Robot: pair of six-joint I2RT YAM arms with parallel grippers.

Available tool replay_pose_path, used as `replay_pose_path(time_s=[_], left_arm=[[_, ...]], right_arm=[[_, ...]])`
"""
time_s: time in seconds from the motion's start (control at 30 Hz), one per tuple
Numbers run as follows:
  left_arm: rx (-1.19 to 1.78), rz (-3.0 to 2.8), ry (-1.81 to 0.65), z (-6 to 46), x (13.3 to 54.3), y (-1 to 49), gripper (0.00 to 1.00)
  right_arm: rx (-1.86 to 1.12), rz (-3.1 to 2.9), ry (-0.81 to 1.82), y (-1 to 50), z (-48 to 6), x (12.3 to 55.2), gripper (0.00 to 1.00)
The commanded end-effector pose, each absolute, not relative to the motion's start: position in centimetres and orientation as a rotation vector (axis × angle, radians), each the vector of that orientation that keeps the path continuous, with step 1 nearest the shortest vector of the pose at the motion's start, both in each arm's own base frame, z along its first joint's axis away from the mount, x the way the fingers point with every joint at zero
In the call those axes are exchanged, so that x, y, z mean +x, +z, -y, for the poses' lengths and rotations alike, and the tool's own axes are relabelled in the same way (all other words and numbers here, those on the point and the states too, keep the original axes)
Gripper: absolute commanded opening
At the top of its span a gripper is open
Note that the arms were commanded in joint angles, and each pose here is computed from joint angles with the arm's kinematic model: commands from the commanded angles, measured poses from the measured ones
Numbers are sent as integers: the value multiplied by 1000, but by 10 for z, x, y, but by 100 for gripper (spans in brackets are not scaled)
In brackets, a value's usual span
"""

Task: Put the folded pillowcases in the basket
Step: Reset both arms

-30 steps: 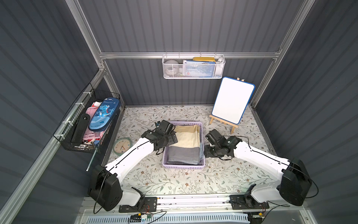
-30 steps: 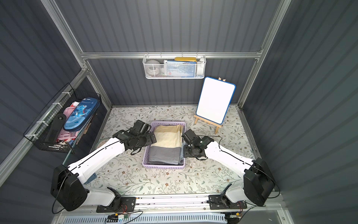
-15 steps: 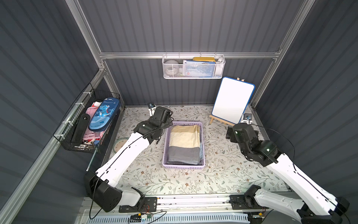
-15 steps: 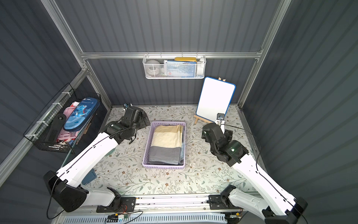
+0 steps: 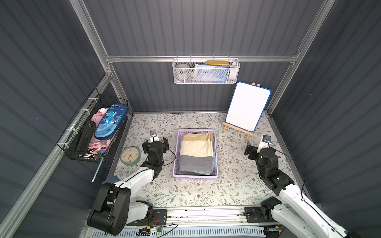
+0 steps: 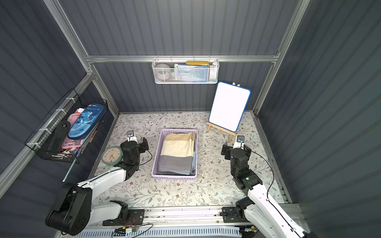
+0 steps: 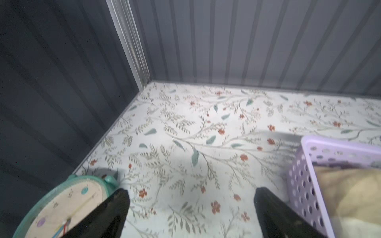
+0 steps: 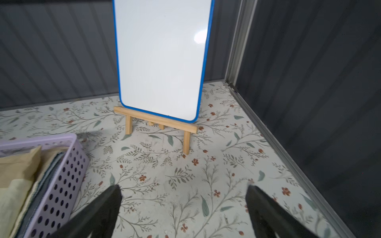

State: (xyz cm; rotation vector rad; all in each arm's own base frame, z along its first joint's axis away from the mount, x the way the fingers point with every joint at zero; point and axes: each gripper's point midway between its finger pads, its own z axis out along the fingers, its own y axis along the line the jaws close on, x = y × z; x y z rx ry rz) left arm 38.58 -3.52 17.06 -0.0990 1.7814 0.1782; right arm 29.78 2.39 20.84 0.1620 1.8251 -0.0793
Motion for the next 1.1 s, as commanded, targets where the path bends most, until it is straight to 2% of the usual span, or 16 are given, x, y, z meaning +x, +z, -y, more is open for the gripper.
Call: replay_pose_path(time_s=[0.0,0.1,0.3,0.4,0.5,0.6,0.67,0.9,1.07], left_arm=[[-138,-1490,115,26,395,221,100],[-205,-1505,109,13,411,202,99],[-43,-1613,146,31,449,182,100],[-114,-1484,194,14,431,188,100],[-168,-1469,110,-5,419,187,100],[-112,-1392,142,-8,418,193,99],[-163,-1460,73,-8,426,186,99],[-173,-1445,76,-12,431,191,99],[-179,-1438,84,-13,430,191,99]], right_arm=[[22,-1717,-1,221,-42,304,99],[144,-1736,-64,200,-15,310,99],[150,-1763,-82,157,7,332,99],[171,-1766,-54,139,15,349,99],[158,-1753,-67,133,18,359,99],[133,-1816,-13,117,11,370,99],[88,-1847,13,102,4,376,99],[188,-1917,-58,92,21,399,99],[186,-1919,-34,94,20,399,99]])
